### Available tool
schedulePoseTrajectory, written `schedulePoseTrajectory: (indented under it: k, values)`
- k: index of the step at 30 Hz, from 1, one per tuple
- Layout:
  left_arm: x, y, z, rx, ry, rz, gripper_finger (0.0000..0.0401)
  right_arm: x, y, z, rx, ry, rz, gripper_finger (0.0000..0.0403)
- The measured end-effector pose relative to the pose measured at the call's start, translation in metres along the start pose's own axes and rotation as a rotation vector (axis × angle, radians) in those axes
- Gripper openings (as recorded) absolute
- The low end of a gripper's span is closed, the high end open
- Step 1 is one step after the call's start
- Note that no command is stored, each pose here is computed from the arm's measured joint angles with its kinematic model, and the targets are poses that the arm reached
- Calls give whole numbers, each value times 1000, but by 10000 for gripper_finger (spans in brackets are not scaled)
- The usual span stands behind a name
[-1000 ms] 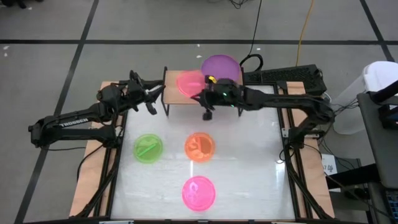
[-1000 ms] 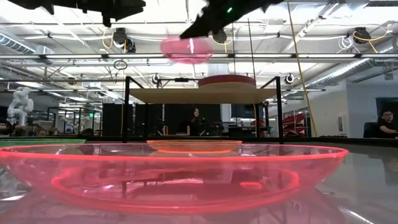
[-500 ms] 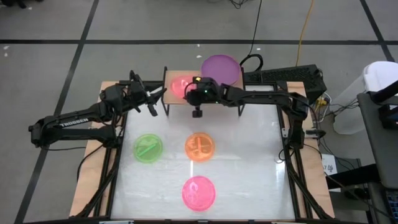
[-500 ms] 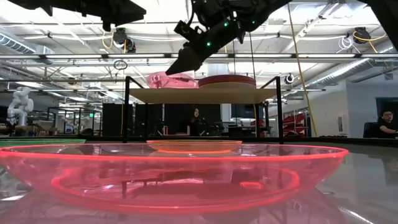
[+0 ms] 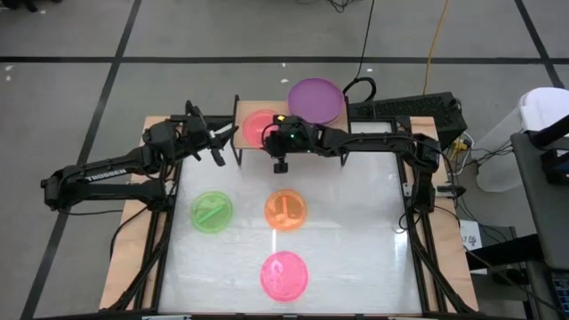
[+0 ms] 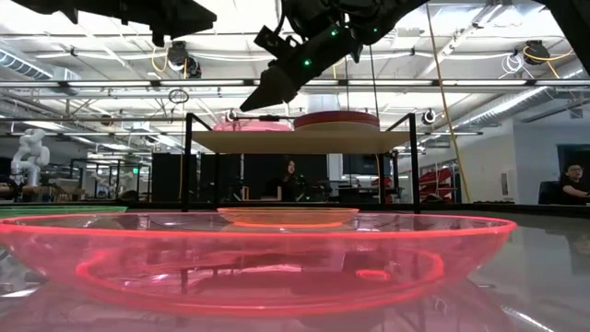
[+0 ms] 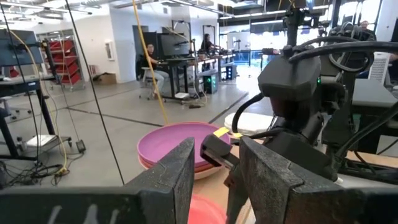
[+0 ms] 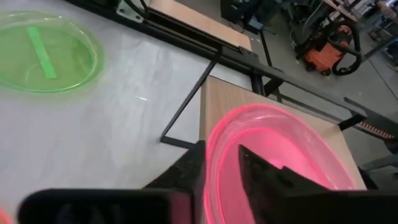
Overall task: Place and stack plates onto a shelf
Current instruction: Adjust the stacked plates on the right side of the shelf
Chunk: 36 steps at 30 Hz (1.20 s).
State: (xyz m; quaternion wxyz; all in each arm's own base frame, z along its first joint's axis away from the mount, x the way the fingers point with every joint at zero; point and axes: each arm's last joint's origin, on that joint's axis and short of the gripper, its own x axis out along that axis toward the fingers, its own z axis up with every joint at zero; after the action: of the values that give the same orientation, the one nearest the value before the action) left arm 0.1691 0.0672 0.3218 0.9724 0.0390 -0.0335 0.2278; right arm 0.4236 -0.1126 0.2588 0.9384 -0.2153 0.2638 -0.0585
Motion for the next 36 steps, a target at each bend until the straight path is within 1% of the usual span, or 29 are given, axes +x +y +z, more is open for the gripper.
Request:
schedulePoseTrajectory:
  k: [2, 4, 6, 9, 12, 15, 17, 19, 21, 25, 27, 29, 33, 36]
  values:
    - [0, 0, 0, -3, 0, 0, 133, 0, 0, 0, 7, 2, -1, 105]
    - [0, 0, 0, -6, 1, 0, 133, -8, -1, 4, 4, 17, -21, 124]
    - [0, 0, 0, -17, 5, -1, 133, -21, -4, 13, -23, 28, -91, 136]
    - [0, 0, -2, -17, 23, -5, 133, -54, -15, 28, -39, 52, -203, 142]
    - [0, 0, -2, -14, 22, -6, 133, -90, -38, 35, 3, 55, -323, 139]
    - [0, -1, -1, -18, 5, -8, 133, -123, -73, 27, 139, 51, -406, 126]
    - [0, -1, 1, -28, -10, -14, 133, -140, -91, 12, 245, 83, -391, 114]
    - [0, -2, 1, -29, -12, -25, 133, -152, -106, -1, 317, 127, -369, 100]
    - [0, -2, 1, -30, -11, -28, 133, -161, -117, -9, 358, 180, -365, 87]
    - [0, -2, 1, -30, -11, -28, 133, -171, -133, -15, 388, 266, -369, 69]
    - [0, -2, 1, -31, -11, -28, 133, -169, -134, -21, 400, 326, -346, 65]
    - [0, -2, 1, -31, -11, -28, 133, -165, -131, -31, 414, 404, -295, 64]
    - [0, -2, 1, -34, -11, -28, 133, -147, -127, -50, 414, 532, -210, 63]
    - [0, -2, 1, -40, -11, -29, 133, -130, -126, -60, 416, 570, -188, 63]
